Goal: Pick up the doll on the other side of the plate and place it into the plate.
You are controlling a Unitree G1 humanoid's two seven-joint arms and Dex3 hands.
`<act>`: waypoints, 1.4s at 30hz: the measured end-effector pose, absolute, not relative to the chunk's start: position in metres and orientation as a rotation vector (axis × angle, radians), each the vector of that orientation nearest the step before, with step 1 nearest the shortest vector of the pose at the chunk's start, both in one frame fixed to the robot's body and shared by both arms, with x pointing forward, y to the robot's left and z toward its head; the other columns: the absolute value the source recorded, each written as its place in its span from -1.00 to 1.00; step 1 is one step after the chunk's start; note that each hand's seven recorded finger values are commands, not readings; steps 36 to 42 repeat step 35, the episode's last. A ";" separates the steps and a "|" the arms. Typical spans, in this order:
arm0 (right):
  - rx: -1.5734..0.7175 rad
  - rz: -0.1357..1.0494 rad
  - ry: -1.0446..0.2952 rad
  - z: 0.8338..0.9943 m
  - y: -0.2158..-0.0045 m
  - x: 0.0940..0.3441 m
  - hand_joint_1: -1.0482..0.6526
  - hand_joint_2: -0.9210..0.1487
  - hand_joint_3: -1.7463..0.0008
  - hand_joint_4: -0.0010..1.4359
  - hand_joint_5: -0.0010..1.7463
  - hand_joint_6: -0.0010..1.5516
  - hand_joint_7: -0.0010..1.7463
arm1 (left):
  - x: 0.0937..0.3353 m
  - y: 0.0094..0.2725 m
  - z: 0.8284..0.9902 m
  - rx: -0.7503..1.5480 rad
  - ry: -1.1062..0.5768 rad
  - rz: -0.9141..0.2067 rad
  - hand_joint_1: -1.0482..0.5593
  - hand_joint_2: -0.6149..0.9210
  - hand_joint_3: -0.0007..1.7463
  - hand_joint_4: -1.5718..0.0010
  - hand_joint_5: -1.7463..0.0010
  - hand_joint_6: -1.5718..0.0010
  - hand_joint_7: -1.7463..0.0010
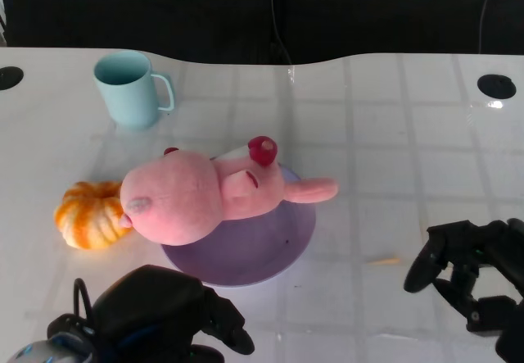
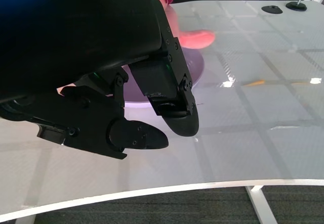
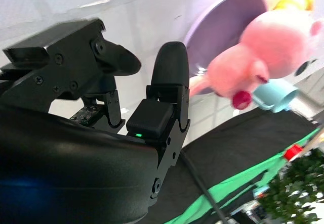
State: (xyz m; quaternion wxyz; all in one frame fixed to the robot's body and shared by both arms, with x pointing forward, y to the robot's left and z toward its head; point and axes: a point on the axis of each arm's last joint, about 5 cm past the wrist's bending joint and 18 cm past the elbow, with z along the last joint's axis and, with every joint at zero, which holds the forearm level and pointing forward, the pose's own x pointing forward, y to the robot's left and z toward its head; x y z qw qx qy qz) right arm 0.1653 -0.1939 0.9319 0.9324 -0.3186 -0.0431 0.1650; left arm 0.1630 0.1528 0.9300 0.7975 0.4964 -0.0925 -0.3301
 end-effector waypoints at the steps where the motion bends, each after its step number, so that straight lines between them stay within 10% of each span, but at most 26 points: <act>1: -0.659 0.337 -0.083 0.931 -0.194 0.166 0.32 0.00 -0.48 0.17 0.96 0.05 0.55 | 0.163 0.153 0.930 1.067 -0.201 -0.709 0.01 1.00 -0.72 -0.01 -0.34 -0.38 0.99; 42: -0.763 0.368 -0.046 0.921 -0.187 0.178 0.18 -0.04 -0.39 0.11 0.99 0.00 0.57 | 0.164 0.158 0.929 1.067 -0.200 -0.706 0.02 1.00 -0.74 -0.02 -0.37 -0.39 0.99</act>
